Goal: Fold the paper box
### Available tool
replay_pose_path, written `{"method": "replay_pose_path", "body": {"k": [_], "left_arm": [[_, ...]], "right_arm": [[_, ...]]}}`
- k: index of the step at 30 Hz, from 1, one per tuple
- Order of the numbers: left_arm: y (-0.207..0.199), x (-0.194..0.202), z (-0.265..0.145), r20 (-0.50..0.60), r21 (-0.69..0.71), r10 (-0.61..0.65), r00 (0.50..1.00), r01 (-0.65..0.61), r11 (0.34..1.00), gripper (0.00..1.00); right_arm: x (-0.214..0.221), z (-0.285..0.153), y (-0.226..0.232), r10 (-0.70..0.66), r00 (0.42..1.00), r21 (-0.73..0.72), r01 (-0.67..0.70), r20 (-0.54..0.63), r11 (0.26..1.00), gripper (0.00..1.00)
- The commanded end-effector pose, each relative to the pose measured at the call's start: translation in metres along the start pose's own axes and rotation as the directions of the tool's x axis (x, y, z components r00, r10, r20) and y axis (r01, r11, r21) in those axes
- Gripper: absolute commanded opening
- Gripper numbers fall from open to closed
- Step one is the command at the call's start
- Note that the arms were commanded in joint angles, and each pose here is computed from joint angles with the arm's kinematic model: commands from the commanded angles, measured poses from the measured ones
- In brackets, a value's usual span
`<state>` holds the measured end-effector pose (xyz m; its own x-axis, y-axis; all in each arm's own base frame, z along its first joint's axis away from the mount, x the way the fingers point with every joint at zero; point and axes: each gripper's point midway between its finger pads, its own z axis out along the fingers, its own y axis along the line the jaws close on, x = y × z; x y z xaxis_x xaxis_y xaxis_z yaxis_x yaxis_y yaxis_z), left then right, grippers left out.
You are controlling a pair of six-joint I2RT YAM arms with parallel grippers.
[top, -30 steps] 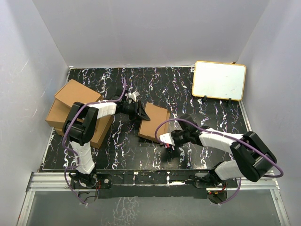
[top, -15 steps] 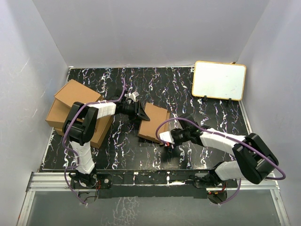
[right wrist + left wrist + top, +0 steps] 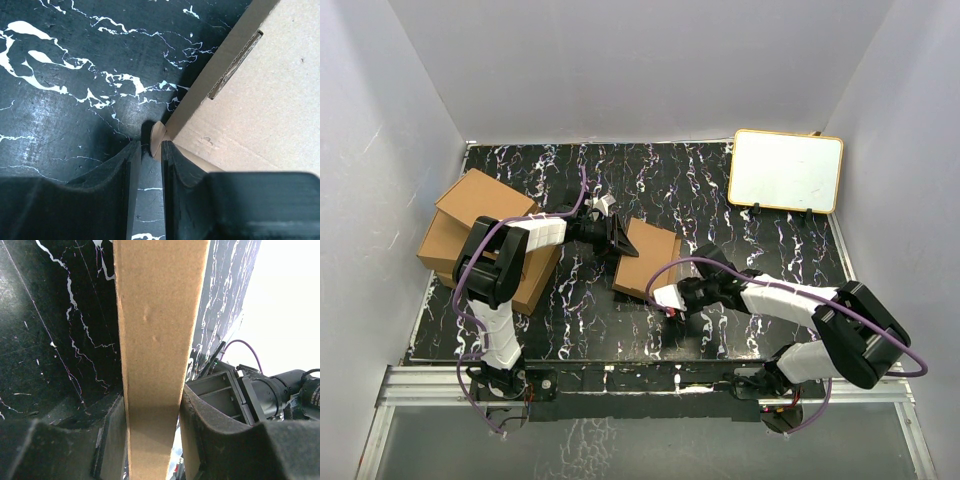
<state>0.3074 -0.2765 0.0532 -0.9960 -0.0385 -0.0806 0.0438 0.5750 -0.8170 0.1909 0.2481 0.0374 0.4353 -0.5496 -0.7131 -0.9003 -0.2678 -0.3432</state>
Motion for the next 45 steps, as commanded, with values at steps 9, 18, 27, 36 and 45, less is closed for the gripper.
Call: {"method": "replay_pose_path", "body": {"k": [9, 18, 27, 36, 45], "left_arm": [[0.041, 0.014, 0.003, -0.010, -0.143, -0.077, 0.997, 0.075, 0.987, 0.00], [0.043, 0.016, 0.003, -0.011, -0.142, -0.082, 0.997, 0.080, 0.987, 0.00], [0.045, 0.017, 0.002, -0.012, -0.137, -0.090, 0.996, 0.087, 0.987, 0.00], [0.047, 0.021, 0.002, -0.006, -0.121, -0.102, 0.995, 0.101, 0.988, 0.00], [0.051, 0.024, -0.001, 0.004, -0.103, -0.113, 0.994, 0.113, 0.988, 0.00]], "right_arm": [[-0.010, 0.006, -0.007, -0.039, 0.999, 0.017, 0.039, 0.015, 0.999, 0.27], [-0.007, 0.009, -0.012, -0.030, 1.000, 0.049, 0.030, -0.005, 0.998, 0.19], [-0.005, 0.009, -0.012, -0.028, 0.999, 0.051, 0.029, -0.016, 0.998, 0.14], [-0.002, 0.009, -0.013, 0.010, 0.999, 0.045, -0.008, -0.037, 0.999, 0.08], [0.000, 0.009, -0.013, 0.066, 0.996, 0.028, -0.065, -0.052, 0.998, 0.08]]}}
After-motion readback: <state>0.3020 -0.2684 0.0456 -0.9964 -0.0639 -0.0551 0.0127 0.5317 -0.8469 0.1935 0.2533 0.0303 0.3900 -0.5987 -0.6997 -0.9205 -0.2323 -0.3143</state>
